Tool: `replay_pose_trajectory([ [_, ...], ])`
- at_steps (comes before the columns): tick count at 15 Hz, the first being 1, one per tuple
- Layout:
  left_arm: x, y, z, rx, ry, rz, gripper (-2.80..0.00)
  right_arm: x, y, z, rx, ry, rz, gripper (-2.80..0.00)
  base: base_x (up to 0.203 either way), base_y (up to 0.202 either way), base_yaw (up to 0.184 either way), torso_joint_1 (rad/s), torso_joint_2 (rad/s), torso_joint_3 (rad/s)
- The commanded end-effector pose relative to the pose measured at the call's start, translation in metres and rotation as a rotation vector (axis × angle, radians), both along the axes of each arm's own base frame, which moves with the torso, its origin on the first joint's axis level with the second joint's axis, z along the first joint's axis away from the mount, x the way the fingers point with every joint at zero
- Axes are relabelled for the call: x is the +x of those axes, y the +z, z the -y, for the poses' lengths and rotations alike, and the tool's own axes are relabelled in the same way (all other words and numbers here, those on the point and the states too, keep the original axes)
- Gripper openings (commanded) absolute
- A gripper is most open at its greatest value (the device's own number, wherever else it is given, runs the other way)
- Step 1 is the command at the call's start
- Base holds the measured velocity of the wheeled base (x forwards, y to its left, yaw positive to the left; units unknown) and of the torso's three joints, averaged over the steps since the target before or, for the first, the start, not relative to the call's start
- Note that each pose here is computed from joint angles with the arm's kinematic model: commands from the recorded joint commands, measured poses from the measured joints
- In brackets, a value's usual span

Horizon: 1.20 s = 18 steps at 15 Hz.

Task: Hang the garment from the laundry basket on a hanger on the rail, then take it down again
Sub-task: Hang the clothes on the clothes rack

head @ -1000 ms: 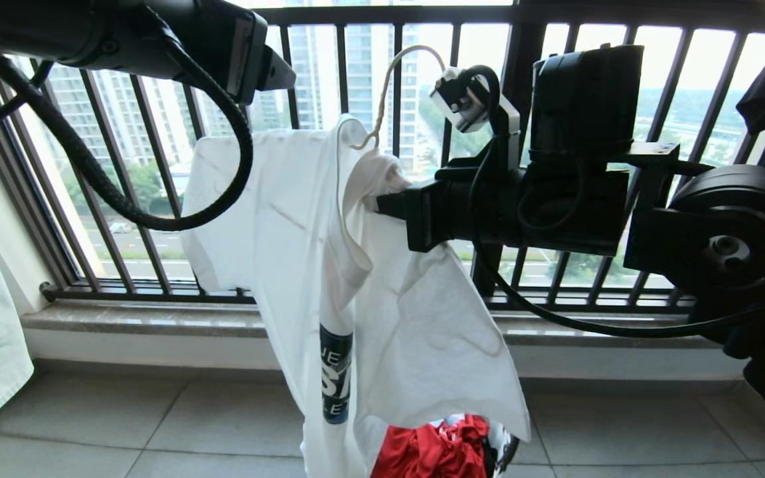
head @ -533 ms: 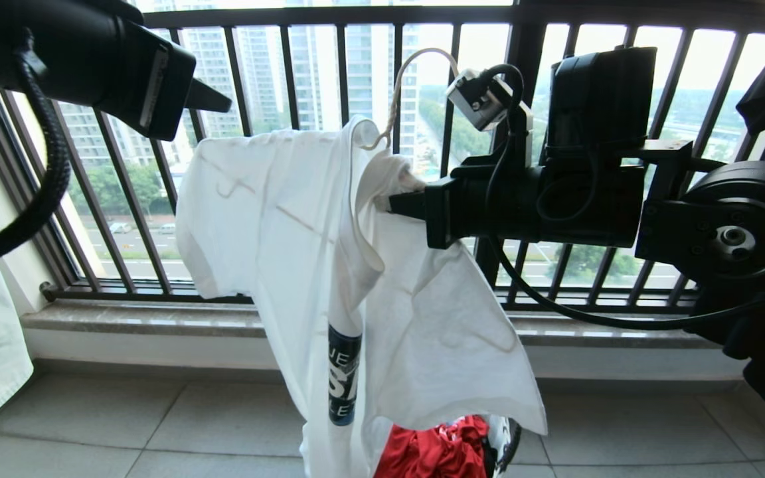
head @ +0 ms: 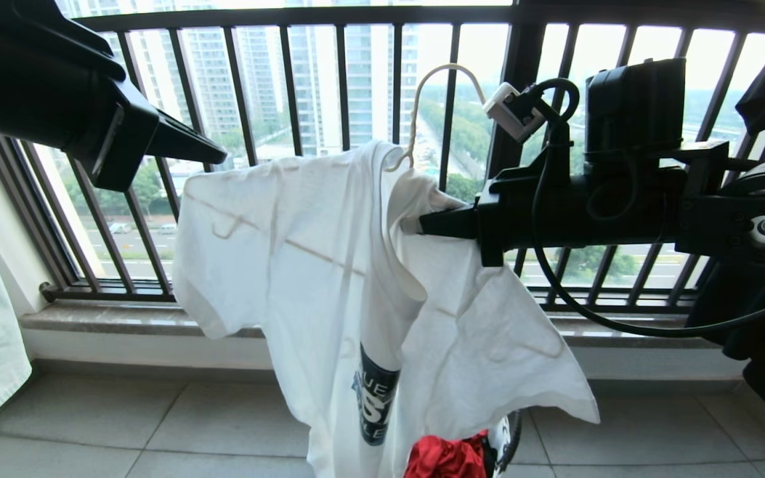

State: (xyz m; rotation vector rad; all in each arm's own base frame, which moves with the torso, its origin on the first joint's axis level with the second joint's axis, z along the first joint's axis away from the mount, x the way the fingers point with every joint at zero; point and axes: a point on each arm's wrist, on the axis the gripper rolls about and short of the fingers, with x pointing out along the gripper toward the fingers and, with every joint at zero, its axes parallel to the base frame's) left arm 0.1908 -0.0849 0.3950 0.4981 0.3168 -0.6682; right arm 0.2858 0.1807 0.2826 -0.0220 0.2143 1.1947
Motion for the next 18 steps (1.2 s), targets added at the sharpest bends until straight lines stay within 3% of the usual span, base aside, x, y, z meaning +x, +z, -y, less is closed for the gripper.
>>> replay_pose_trajectory([
  [1, 0.006, -0.004, 0.004, -0.020, -0.066, -0.033, -2.80, -0.004, -0.006, 0.005, -0.025, 0.040, 0.035, -2.80, 0.000, 0.000, 0.000, 0.000, 0.00, 0.000],
  [4, 0.008, -0.006, 0.008, -0.065, -0.172, -0.065, -2.80, -0.007, -0.008, 0.006, -0.019, 0.089, 0.030, -2.80, 0.000, 0.000, 0.000, 0.000, 0.00, 0.000],
  [5, 0.011, -0.008, 0.010, -0.077, -0.201, -0.075, 0.00, -0.008, -0.007, 0.006, -0.015, 0.106, 0.027, -2.80, 0.000, 0.000, 0.000, 0.000, 0.00, 0.000],
  [7, 0.011, -0.010, 0.011, -0.106, -0.270, -0.105, 0.00, -0.010, -0.007, 0.008, -0.015, 0.108, 0.027, -2.80, 0.000, 0.000, 0.000, 0.000, 0.00, 0.000],
  [13, 0.018, -0.015, 0.016, -0.151, -0.359, -0.155, 0.00, -0.014, -0.006, 0.012, -0.008, 0.131, 0.029, -2.80, 0.000, 0.000, 0.000, 0.000, 0.00, 0.000],
  [18, 0.039, -0.027, 0.024, -0.148, -0.359, -0.194, 0.00, -0.017, -0.005, 0.013, -0.001, 0.153, 0.029, -2.80, 0.000, 0.000, 0.000, 0.000, 0.00, 0.000],
])
